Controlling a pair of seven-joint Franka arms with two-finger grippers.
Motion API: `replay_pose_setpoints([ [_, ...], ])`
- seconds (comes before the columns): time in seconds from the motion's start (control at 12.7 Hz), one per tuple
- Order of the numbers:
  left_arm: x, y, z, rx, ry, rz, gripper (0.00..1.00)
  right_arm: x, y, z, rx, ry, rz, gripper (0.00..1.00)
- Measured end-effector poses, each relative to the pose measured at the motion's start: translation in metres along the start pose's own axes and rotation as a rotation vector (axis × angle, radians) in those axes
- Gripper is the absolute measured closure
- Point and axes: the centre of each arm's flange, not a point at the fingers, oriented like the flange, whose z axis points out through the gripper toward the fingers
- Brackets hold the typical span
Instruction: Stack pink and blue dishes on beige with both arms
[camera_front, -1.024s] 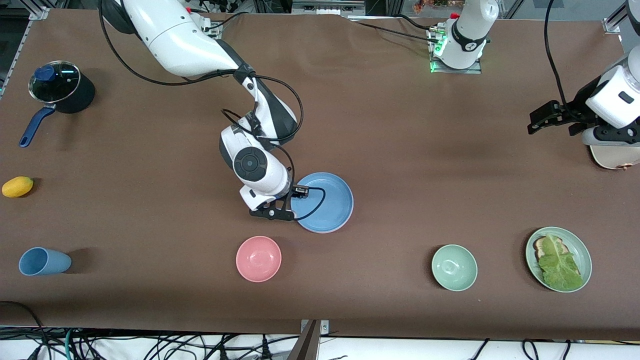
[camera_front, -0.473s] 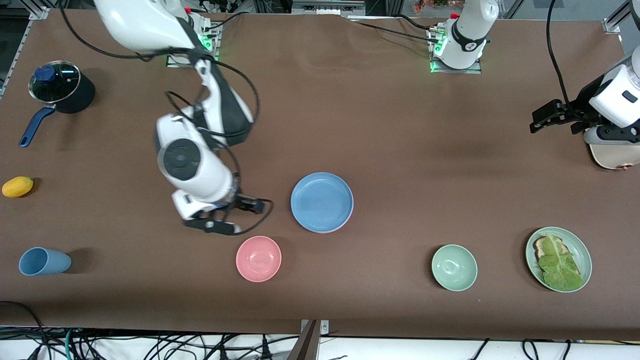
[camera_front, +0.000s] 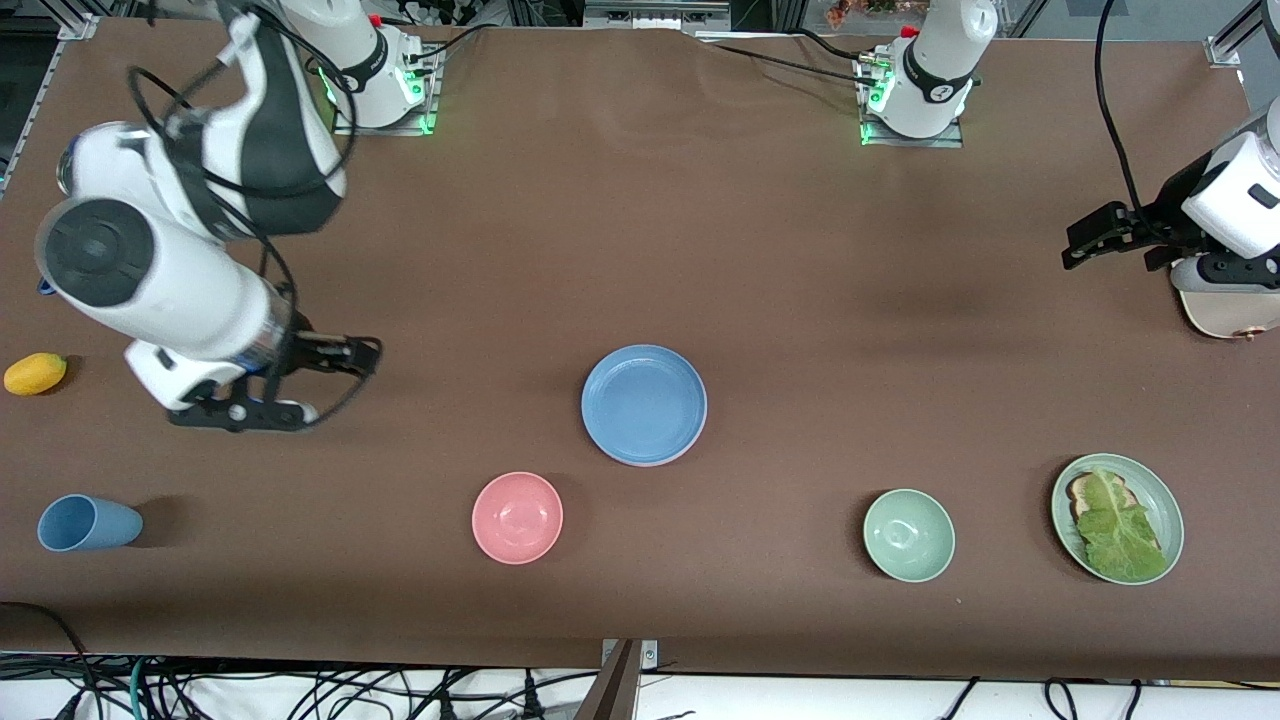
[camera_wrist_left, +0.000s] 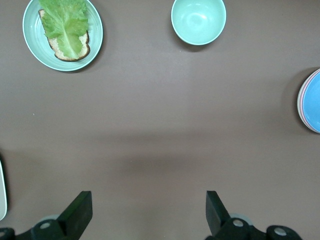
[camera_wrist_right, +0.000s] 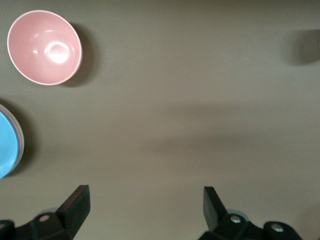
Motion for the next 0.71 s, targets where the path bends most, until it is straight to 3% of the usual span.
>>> replay_pose_setpoints([
  [0.32,0.003,-0.001,0.002,0.000,-0.003,-0.001,0.00,-0.030,0.073,-0.006,0.074,-0.043,-0.004,0.00],
  [0.47,0.004,-0.001,0.003,0.000,-0.005,-0.001,0.00,-0.042,0.112,-0.016,0.100,-0.036,0.018,0.00],
  [0.71,0.004,-0.002,0.003,0.012,-0.005,-0.001,0.00,-0.058,0.122,-0.039,0.102,-0.023,0.023,0.00],
])
